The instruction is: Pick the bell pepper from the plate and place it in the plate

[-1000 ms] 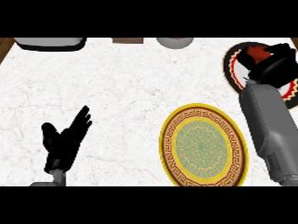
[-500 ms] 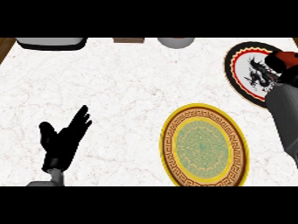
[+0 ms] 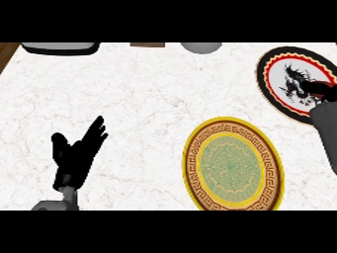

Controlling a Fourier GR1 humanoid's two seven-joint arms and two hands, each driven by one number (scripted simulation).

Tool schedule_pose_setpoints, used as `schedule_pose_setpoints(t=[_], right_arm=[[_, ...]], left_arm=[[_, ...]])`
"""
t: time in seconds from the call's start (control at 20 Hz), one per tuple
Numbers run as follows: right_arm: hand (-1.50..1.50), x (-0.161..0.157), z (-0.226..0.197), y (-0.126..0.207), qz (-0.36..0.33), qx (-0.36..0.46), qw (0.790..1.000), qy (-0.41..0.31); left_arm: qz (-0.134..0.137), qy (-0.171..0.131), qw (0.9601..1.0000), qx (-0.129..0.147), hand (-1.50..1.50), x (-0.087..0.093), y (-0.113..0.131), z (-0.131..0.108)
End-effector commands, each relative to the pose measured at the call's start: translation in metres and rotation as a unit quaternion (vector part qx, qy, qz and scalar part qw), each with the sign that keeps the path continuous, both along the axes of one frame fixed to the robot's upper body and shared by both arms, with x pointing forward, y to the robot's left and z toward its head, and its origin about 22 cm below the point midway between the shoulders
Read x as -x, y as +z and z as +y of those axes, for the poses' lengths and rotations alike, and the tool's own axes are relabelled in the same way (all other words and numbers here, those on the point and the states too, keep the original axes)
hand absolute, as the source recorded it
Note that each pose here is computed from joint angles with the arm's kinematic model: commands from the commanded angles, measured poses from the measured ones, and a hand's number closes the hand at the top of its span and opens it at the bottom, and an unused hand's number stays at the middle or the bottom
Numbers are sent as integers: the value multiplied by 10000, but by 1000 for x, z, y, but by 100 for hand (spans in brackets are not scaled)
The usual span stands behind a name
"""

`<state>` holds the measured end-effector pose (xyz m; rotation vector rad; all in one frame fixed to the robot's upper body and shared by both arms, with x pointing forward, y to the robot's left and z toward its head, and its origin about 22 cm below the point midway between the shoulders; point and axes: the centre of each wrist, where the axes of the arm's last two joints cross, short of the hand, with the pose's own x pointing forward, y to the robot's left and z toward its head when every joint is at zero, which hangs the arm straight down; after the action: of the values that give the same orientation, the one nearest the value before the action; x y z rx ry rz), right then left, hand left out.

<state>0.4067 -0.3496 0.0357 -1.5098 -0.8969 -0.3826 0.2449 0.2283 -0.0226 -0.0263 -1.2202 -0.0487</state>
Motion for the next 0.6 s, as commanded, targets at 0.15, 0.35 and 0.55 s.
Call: schedule_pose_setpoints(t=[0.15,0.35,0.55], right_arm=[[-150,4,-18,17,-1073,33,9932,458],[-150,9,-26,29,-1935,80,9802,416],[-150,32,-46,8,-2310,-220,9719,396]], left_arm=[[-3,-69,10000,39,0,6,1,-2],[148,104,9998,43,0,5,-17,6],[101,79,9999,54,0,7,-7,16]])
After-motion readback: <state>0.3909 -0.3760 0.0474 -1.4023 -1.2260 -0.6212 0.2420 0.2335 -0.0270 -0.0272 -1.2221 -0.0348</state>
